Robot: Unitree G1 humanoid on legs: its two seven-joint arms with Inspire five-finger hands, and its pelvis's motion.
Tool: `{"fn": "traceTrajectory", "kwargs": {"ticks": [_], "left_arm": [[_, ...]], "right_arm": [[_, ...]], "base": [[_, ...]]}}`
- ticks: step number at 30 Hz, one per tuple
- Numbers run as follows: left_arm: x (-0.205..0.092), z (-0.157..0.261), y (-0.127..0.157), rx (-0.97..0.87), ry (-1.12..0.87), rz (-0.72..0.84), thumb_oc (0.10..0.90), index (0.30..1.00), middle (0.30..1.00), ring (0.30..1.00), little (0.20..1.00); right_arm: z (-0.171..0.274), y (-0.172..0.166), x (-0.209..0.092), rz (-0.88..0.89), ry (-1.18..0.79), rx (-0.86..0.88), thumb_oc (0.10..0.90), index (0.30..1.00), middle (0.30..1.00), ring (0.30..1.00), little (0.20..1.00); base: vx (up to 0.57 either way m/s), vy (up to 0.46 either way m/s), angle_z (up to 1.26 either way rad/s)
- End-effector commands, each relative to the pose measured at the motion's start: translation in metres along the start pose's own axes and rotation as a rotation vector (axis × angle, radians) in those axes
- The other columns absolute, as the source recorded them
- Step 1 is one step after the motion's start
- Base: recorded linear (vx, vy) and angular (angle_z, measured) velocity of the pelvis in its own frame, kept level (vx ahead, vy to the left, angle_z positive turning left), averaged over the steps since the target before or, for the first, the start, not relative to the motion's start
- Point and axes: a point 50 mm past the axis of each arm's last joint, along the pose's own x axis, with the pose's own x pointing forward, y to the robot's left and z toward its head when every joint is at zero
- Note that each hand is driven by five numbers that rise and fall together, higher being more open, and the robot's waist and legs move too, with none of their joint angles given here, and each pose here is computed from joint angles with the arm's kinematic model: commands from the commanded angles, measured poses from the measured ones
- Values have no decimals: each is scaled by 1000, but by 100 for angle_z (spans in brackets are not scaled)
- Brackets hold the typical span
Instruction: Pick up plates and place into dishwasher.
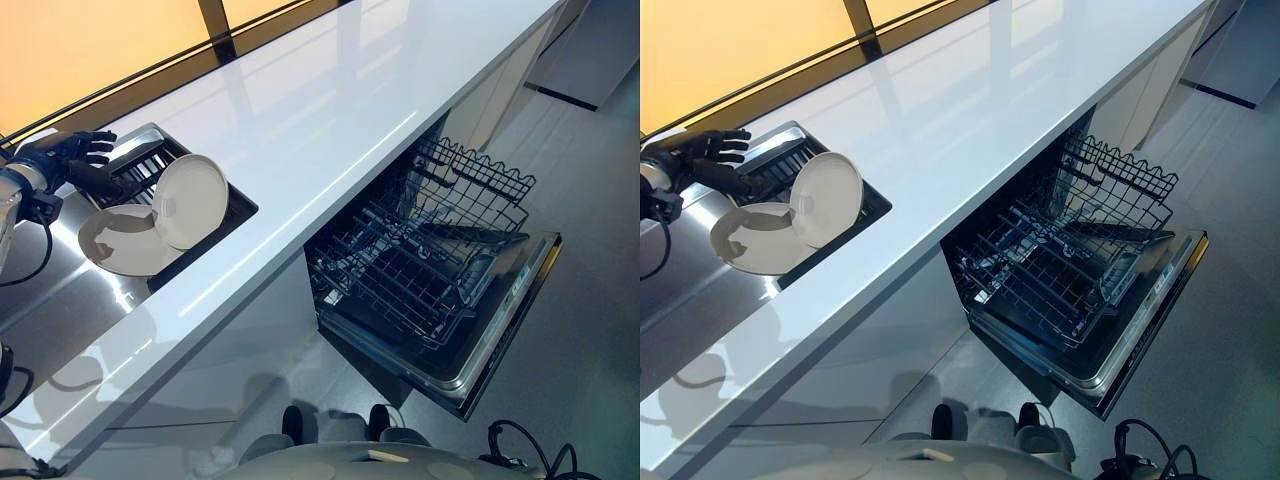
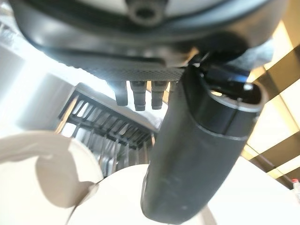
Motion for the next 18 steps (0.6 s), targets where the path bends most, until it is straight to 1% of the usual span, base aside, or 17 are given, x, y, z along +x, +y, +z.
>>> {"fn": "traceTrajectory", "kwargs": {"ticks": [1, 6, 18], "left_arm": [[-20, 46, 48, -94, -246, 193, 800, 900, 900, 900, 900], [-18, 46, 43, -153, -278, 187, 800, 900, 900, 900, 900], [-13, 52, 34, -192, -330, 187, 800, 900, 900, 900, 900]], "right_arm": [[-18, -29, -4, -72, 47, -30, 800, 900, 900, 900, 900], [-15, -30, -4, -81, 35, -29, 800, 900, 900, 900, 900], [-8, -34, -4, -97, -8, -22, 800, 900, 900, 900, 900]], "base": [[0, 0, 0], [-15, 9, -1], [-39, 18, -2]]}}
